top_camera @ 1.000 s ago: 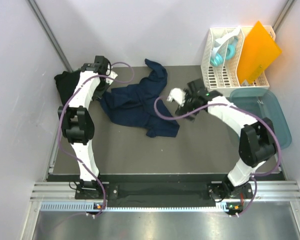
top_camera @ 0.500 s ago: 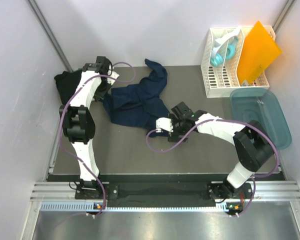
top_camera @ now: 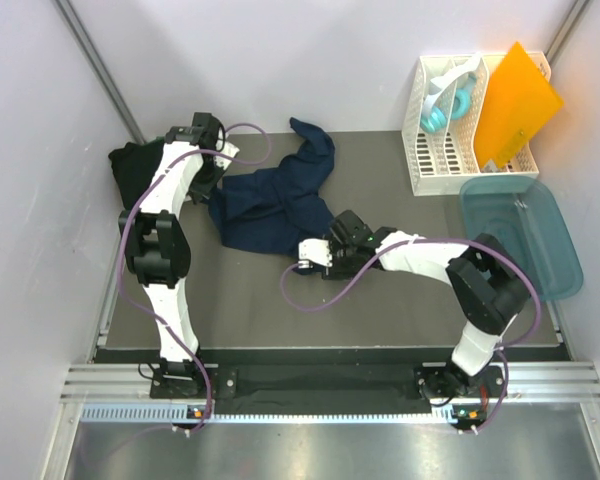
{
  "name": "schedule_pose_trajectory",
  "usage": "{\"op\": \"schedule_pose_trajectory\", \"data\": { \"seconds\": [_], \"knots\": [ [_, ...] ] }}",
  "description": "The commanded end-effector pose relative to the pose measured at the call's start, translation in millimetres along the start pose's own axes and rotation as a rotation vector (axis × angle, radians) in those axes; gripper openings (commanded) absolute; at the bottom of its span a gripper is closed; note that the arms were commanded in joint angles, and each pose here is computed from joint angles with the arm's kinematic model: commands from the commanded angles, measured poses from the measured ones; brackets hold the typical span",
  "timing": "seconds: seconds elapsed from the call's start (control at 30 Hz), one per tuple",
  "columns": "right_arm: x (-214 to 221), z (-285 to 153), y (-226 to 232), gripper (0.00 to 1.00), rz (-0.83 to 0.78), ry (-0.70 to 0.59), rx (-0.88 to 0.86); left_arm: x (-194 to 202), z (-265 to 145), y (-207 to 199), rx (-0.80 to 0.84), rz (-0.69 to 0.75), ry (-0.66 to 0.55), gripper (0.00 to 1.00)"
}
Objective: Fold and stack the t-shirts
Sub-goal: Flatten out the tshirt
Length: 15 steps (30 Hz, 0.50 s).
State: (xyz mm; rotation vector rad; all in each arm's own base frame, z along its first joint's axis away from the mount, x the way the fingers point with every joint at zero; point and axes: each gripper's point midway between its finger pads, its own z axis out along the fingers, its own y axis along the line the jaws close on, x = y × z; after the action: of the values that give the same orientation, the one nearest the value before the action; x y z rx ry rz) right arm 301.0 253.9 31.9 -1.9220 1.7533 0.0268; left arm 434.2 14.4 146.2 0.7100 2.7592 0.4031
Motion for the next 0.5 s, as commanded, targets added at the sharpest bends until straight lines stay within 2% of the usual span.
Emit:
{"op": "schedule_pose_trajectory", "data": {
  "seconds": [0.0,0.07,0.1,0.2,0.3,0.47],
  "knots": [
    [-22,4,-4,0.55,-0.019,-0.051,0.005,-6,-14,4,-0.015,0.000,-0.034,0.00],
    [-20,6,-1,0.47,-0.024,-0.042,-0.005,-6,-15,5,-0.018,0.000,-0.037,0.00],
    [-20,7,-1,0.31,-0.032,-0.034,-0.005,-7,-17,5,-0.019,-0.001,-0.043,0.00],
    [-21,1,-7,0.00,-0.062,-0.009,0.009,-6,-16,4,-0.018,0.002,-0.044,0.00],
    [-28,-20,-20,0.00,-0.119,-0.001,0.008,-4,-15,5,-0.025,0.013,-0.041,0.00],
    [-26,-73,-7,0.00,-0.208,0.037,-0.143,-6,-12,8,-0.036,0.041,-0.045,0.00]
  ]
}}
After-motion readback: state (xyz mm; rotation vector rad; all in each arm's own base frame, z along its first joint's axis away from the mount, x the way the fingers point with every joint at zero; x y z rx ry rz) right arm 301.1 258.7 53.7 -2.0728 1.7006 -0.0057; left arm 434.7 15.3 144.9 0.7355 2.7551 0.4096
